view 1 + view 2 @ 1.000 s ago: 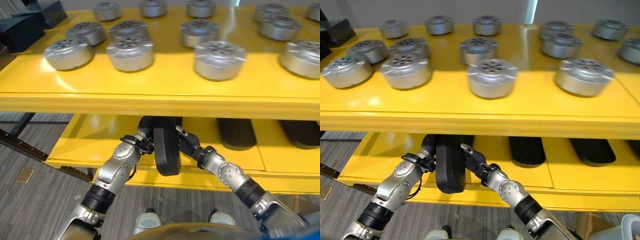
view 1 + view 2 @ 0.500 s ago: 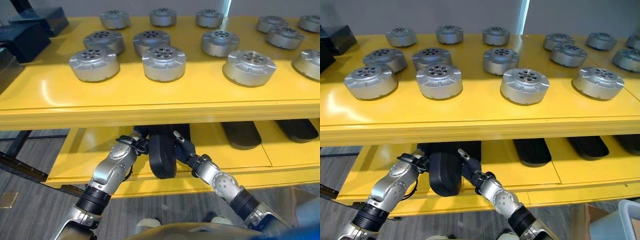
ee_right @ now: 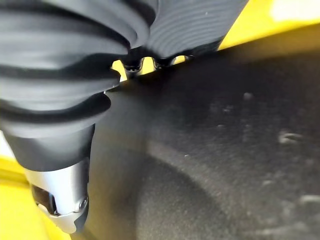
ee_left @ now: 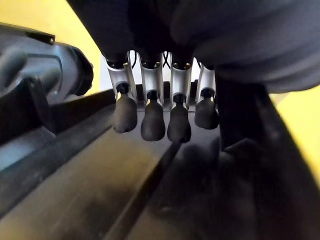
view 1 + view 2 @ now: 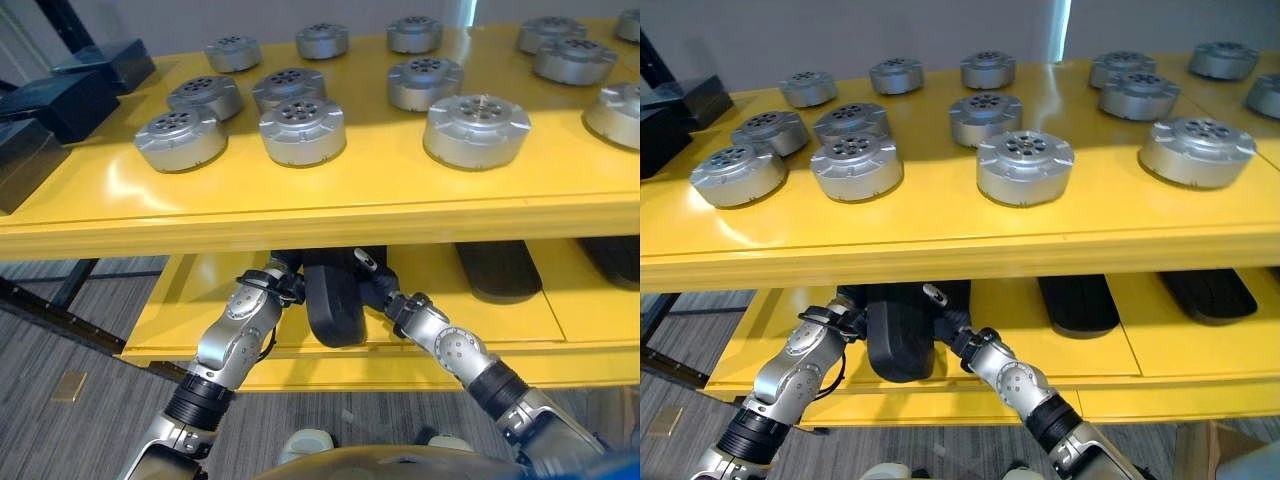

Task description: Move parts from the plastic box to the shelf.

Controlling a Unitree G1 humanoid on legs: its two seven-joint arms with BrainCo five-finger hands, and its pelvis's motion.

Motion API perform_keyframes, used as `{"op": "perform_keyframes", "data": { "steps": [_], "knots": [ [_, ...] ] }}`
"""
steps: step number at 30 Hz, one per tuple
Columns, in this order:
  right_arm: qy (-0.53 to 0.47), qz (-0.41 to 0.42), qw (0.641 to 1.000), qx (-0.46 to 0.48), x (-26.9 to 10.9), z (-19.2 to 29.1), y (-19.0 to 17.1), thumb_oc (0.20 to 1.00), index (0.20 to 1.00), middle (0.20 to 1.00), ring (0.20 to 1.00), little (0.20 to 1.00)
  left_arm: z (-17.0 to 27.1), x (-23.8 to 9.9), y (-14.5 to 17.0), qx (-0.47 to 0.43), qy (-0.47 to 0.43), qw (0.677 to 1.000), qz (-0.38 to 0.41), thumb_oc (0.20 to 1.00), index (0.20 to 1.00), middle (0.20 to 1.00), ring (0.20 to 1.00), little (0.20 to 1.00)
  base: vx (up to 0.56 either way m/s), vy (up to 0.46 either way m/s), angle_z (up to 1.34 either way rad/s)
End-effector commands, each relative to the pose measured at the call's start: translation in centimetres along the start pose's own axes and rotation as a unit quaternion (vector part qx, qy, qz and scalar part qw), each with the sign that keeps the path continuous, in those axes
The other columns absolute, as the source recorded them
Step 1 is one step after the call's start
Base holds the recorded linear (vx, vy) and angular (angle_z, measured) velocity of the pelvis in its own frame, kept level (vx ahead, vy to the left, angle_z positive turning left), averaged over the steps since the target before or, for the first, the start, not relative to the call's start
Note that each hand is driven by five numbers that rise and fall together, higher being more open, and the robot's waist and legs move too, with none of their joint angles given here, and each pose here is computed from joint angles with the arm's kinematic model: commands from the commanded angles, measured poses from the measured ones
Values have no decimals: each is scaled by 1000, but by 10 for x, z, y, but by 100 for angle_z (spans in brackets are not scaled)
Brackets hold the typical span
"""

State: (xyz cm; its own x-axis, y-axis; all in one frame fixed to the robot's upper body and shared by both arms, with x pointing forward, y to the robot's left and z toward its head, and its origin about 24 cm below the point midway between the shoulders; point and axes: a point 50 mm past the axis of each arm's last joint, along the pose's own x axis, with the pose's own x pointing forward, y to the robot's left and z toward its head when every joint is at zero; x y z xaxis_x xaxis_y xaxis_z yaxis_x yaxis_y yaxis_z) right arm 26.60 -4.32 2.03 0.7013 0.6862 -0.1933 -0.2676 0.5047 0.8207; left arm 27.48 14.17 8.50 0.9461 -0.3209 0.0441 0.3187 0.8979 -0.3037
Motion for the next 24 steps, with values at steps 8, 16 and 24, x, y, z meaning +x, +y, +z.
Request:
{"op": "perform_keyframes", "data": {
  "steps": [8,16,24],
  "knots": [
    [-36,147,988,43,27,-1,71,1000,1000,1000,1000,1000,0,14,-15,-1,5,999,-33,200,200,200,200,200,51,422,-22],
    [-70,136,987,51,27,-3,76,1000,1000,1000,1000,1000,2,28,-36,3,16,998,-60,200,200,200,200,200,38,291,13],
    [-50,159,985,45,22,7,87,1000,1000,1000,1000,1000,-6,10,-18,18,4,1000,-15,200,200,200,200,200,84,95,-33]
  ]
}}
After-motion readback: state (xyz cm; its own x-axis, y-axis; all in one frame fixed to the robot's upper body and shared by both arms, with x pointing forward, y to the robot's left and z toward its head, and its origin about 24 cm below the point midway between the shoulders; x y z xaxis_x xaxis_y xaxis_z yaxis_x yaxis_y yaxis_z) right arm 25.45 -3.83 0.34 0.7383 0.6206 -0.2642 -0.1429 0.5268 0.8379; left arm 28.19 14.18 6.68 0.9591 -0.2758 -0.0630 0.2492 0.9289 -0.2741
